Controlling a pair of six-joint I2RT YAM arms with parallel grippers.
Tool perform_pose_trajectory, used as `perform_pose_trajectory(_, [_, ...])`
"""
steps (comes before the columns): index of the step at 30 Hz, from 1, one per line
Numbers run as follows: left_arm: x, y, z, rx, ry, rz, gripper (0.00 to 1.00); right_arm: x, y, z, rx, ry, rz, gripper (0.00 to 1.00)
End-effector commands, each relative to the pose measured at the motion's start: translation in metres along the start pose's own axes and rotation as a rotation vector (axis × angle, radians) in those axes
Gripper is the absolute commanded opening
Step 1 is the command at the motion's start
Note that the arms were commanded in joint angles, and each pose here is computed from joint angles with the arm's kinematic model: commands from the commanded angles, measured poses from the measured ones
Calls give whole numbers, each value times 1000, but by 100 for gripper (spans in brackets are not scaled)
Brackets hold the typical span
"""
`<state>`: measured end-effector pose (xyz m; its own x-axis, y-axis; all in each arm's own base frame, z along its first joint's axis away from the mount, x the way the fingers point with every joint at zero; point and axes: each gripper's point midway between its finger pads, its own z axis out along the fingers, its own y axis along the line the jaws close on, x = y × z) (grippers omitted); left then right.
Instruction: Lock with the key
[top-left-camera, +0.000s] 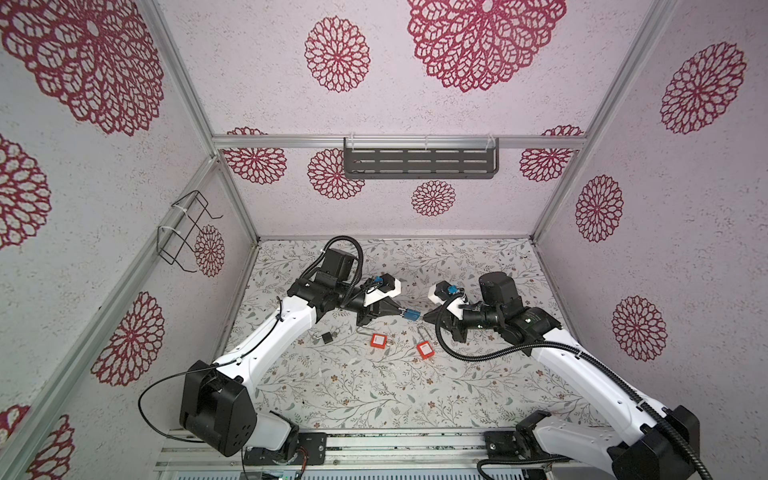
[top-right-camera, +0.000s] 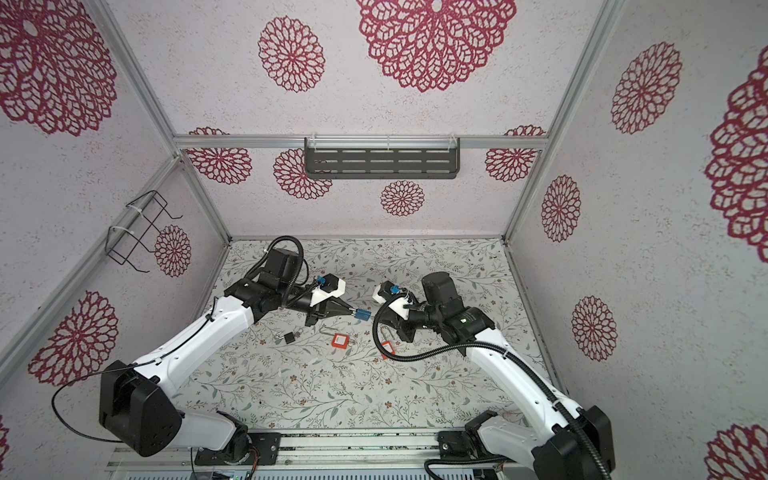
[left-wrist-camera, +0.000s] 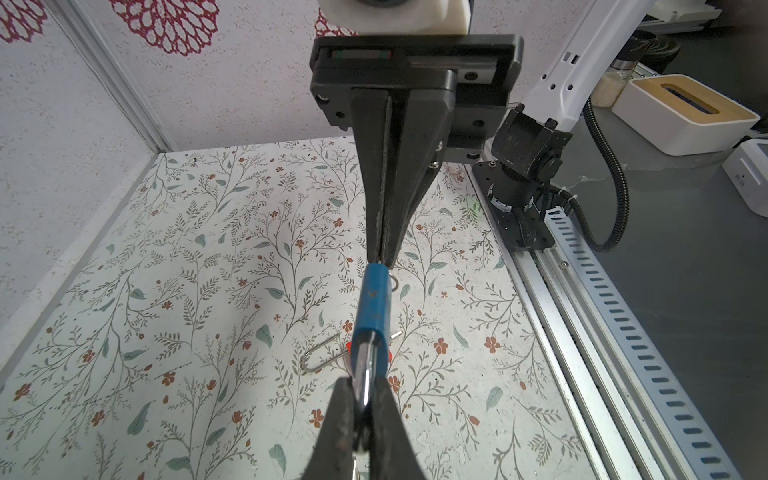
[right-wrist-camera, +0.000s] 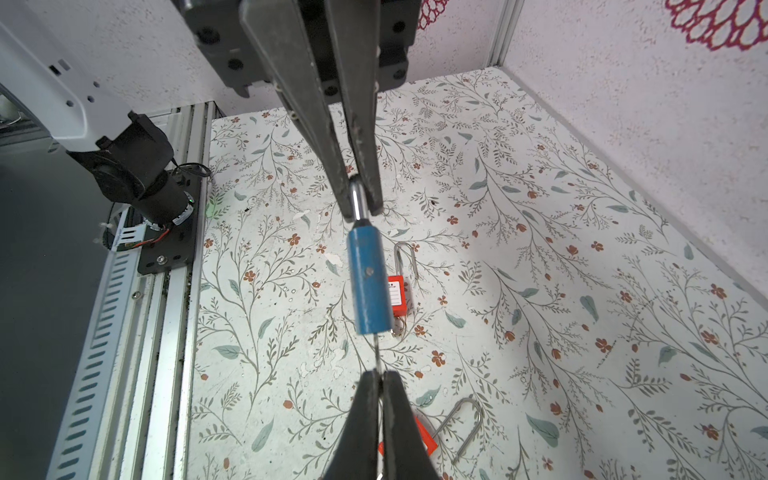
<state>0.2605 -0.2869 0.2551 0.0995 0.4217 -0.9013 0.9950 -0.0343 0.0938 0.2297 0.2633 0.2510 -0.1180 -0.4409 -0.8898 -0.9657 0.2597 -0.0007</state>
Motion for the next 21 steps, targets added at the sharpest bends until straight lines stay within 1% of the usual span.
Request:
perform_pose_trajectory(1, [-20,-3,0,35,-60,44,0,-22,6,-5,-34,-54,-48,9])
perform_pose_trajectory(6, [-19,-2,1,50,-54,48,0,-21,8,-6,-41,-45,-67,0])
perform_pose_trajectory(14, [-20,-1,-2,50,-44,54,0,-12,10,-9,-29,-13,-118,0])
perform_pose_trajectory(21, [-15,0,-7,54,-22,59,0,-1,13,-9,-40,32,-127,0])
